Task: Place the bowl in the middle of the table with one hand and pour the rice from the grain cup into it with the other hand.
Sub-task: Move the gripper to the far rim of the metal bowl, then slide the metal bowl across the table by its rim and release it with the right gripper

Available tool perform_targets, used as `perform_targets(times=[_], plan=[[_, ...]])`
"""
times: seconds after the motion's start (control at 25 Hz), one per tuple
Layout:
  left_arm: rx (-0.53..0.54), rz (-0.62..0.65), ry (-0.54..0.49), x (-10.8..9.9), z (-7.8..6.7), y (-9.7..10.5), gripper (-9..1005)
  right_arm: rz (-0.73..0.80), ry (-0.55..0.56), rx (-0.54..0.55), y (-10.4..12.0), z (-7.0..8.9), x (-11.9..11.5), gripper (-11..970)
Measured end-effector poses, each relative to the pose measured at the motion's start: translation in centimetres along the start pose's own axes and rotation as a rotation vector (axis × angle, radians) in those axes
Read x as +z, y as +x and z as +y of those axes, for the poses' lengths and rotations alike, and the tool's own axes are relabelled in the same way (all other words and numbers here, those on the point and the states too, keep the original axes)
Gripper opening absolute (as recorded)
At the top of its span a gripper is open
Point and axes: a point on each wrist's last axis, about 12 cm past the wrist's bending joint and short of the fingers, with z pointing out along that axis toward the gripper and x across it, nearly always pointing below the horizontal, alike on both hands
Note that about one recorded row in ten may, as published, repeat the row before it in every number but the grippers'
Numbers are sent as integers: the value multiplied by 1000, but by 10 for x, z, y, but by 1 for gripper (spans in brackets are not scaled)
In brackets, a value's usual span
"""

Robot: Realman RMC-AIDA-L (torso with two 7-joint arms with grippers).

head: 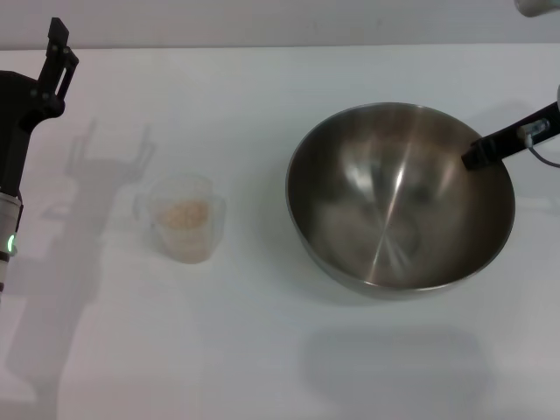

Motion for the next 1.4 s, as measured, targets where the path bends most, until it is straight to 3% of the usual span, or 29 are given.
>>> perform_targets(times=[0.76,1.4], plan=[[6,-7,4,2,0,-1,765,-165,-77,-39,-21,13,-11,1],[10,-4,9,4,0,-1,760,-78,-145,-67,-29,32,30,2]])
